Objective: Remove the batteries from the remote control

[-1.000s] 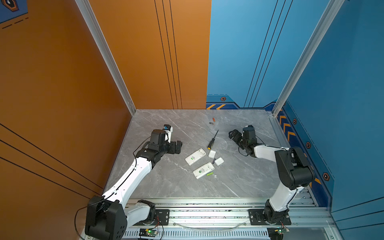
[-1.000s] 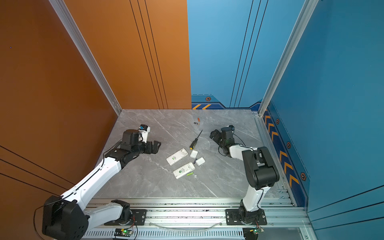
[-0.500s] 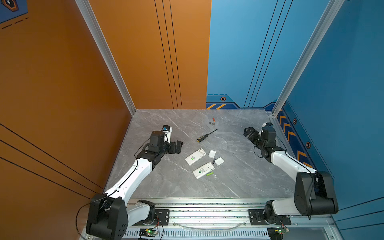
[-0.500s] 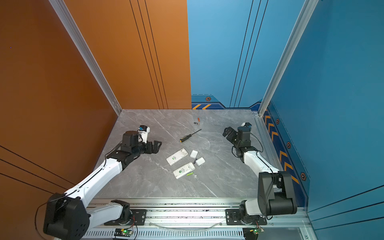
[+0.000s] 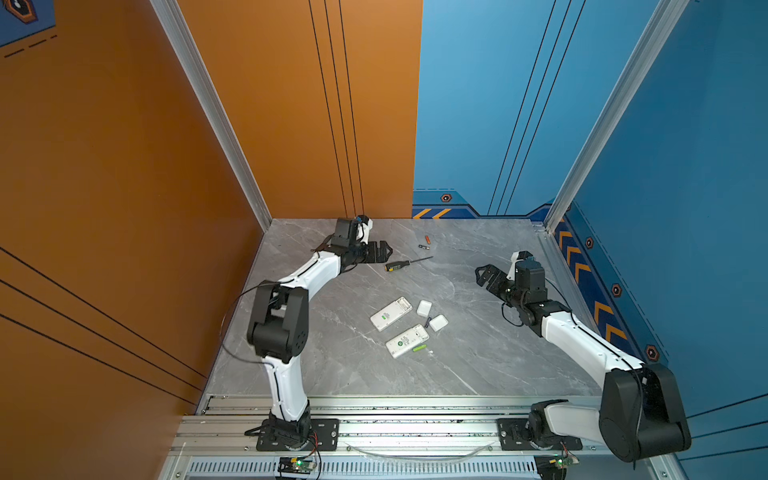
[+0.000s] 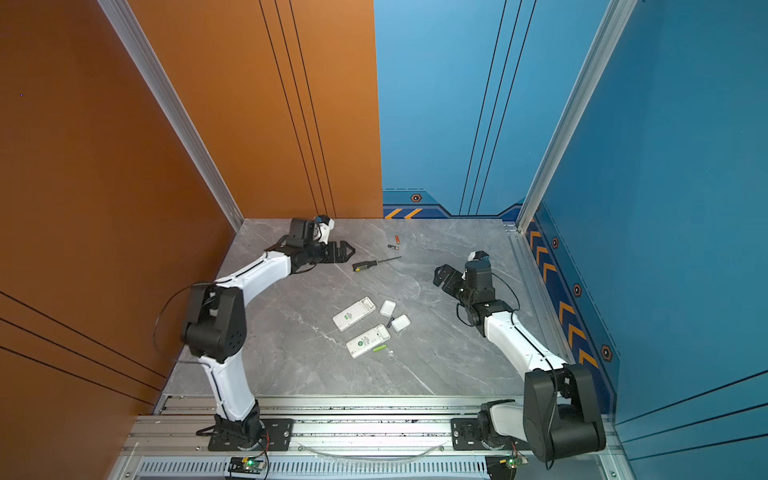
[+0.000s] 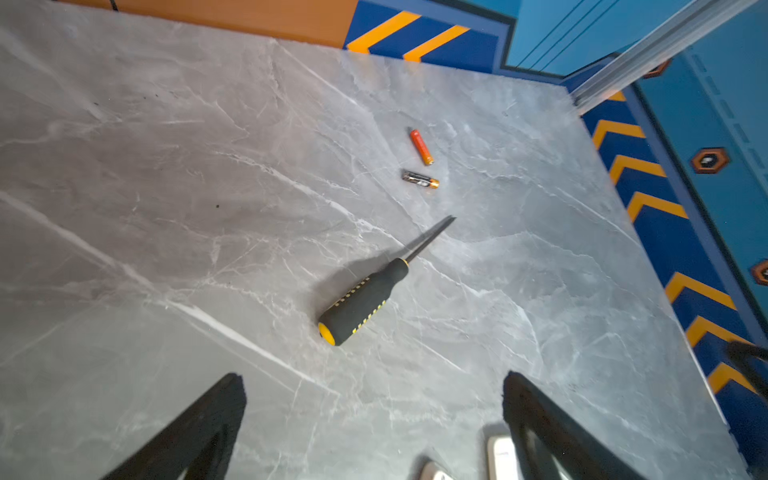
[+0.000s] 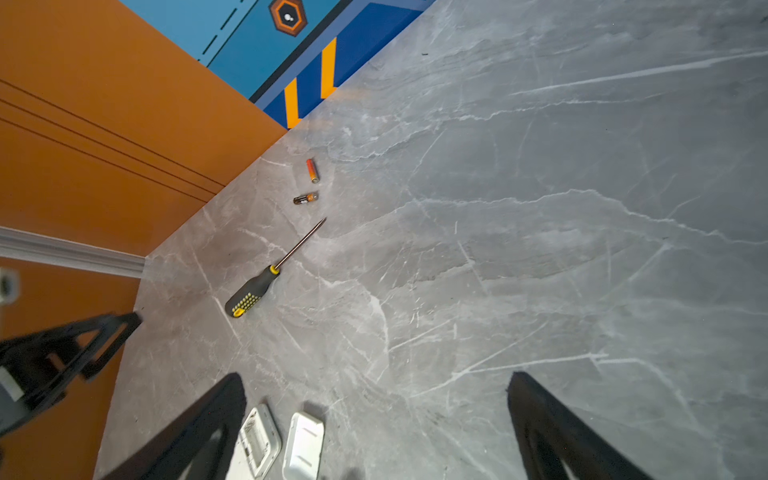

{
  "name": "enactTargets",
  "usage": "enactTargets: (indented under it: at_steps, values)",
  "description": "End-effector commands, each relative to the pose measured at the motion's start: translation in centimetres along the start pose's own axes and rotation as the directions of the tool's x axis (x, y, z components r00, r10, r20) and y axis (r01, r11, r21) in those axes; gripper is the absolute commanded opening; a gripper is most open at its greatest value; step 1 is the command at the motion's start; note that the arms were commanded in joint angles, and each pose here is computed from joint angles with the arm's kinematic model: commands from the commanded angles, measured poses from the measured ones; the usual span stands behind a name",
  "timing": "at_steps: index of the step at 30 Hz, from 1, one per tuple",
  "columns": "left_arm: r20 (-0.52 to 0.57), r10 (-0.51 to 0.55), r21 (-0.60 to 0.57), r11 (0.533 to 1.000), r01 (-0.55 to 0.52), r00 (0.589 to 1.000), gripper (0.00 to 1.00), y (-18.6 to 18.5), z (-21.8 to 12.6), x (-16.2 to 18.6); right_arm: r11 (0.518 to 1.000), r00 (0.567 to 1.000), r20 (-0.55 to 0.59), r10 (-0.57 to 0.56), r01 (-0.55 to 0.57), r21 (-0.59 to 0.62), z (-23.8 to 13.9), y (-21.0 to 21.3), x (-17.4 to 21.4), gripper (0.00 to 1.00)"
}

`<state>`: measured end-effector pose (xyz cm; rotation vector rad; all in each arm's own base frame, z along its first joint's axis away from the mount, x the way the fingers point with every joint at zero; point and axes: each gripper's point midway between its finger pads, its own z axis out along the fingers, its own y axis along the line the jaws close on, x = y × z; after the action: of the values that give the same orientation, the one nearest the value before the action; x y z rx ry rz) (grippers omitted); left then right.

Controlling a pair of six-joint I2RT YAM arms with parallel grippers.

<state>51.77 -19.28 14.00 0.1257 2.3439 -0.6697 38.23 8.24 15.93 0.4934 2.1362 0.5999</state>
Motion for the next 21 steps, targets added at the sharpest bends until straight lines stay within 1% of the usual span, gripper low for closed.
enactTargets:
  at_steps: [1, 2, 3, 4, 7, 8, 9, 12, 17, 19, 21]
  values:
    - [-0.068, -0.146, -0.127, 0.982, 0.137, 0.987, 0.89, 2.7, 2.1, 0.9, 1.0, 0.999, -0.02, -0.026, 0.026, 0.011, -1.1, 0.0, 1.0, 1.0]
    - [-0.08, -0.174, -0.139, 0.977, 0.162, 0.982, 0.82, 3.3, 3.2, 1.0, 1.0, 0.999, -0.016, -0.029, 0.029, 0.004, -1.4, 0.2, 1.0, 1.0]
    - [-0.093, -0.182, -0.148, 0.975, 0.167, 0.979, 0.76, 3.4, 4.0, 0.8, 1.0, 0.999, -0.014, -0.031, 0.031, -0.002, -1.6, 0.4, 0.9, 1.0]
    - [-0.126, -0.191, -0.175, 0.97, 0.168, 0.973, 0.68, 3.8, 4.9, 1.3, 0.999, 0.999, -0.014, -0.035, 0.034, -0.004, -1.9, 0.5, 1.0, 1.0]
    - [-0.159, -0.216, -0.239, 0.955, 0.175, 0.963, 0.49, 4.9, 6.7, 1.9, 0.999, 0.999, -0.013, -0.037, 0.037, -0.007, -2.5, 0.4, 1.2, 1.0]
    - [-0.172, -0.232, -0.257, 0.949, 0.183, 0.957, 0.44, 5.4, 7.4, 2.3, 0.999, 0.999, -0.011, -0.037, 0.037, -0.007, -2.6, 0.4, 1.2, 1.0]
    - [-0.181, -0.243, -0.259, 0.946, 0.192, 0.953, 0.41, 5.6, 7.9, 2.5, 0.999, 0.999, -0.01, -0.037, 0.037, -0.009, -2.8, 0.3, 1.3, 1.0]
    - [-0.197, -0.24, -0.257, 0.948, 0.186, 0.951, 0.39, 5.5, 8.9, 3.0, 1.0, 1.0, 0.001, -0.031, 0.031, -0.003, -3.4, 0.0, 1.3, 1.0]
    - [-0.218, -0.241, -0.233, 0.954, 0.19, 0.946, 0.39, 5.0, 9.0, 3.6, 0.999, 0.999, 0.018, -0.033, 0.033, -0.002, -4.2, 0.0, 1.1, 1.0]
    - [-0.209, -0.229, -0.23, 0.956, 0.18, 0.951, 0.39, 4.7, 8.3, 3.1, 0.999, 0.999, 0.031, -0.035, 0.035, 0.001, -4.5, 0.0, 0.8, 1.0]
    - [-0.152, -0.195, -0.229, 0.961, 0.157, 0.969, 0.41, 4.4, 6.6, 1.6, 0.999, 0.998, 0.047, -0.038, 0.038, 0.01, -4.7, -0.2, 0.4, 1.0]
